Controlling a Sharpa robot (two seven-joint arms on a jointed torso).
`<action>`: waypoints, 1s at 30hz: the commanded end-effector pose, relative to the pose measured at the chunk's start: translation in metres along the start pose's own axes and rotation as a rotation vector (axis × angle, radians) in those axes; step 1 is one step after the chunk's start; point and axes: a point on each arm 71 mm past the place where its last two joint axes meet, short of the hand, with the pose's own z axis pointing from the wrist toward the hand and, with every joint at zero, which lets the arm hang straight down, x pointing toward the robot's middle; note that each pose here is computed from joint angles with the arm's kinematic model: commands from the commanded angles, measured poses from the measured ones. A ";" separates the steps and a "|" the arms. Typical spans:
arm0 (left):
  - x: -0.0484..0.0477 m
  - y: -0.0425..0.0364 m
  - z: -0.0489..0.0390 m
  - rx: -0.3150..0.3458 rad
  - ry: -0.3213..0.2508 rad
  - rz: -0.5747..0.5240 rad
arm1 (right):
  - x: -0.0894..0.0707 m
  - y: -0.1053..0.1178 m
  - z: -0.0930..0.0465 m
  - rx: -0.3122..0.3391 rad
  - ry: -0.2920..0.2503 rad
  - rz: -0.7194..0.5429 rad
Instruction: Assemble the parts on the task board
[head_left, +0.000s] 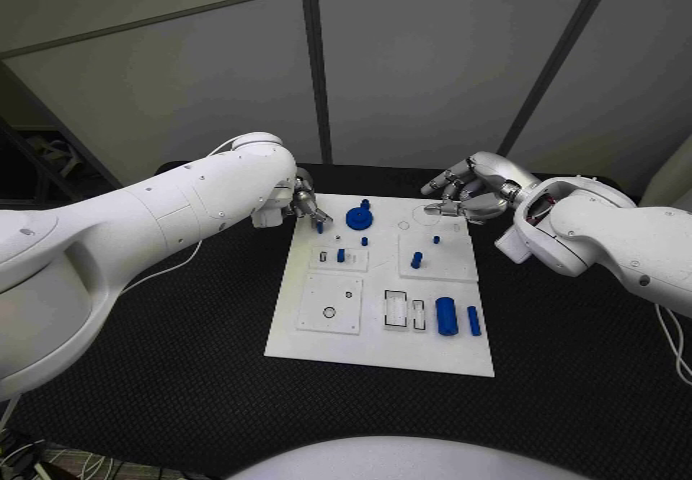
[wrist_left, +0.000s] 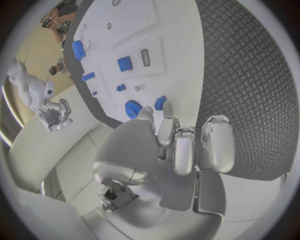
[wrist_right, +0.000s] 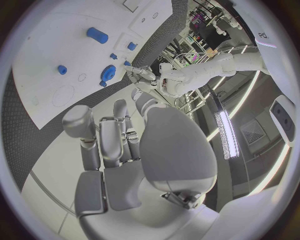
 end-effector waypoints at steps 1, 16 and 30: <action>-0.0016 -0.0016 -0.0006 0.015 -0.016 -0.007 | 0.000 0.002 0.000 -0.007 0.005 -0.002; 0.0012 -0.0010 -0.0023 0.041 0.020 0.014 | 0.000 0.002 0.001 -0.006 0.010 -0.003; -0.0026 0.0062 -0.0081 0.097 -0.031 -0.010 | 0.000 0.001 0.000 -0.007 0.009 -0.003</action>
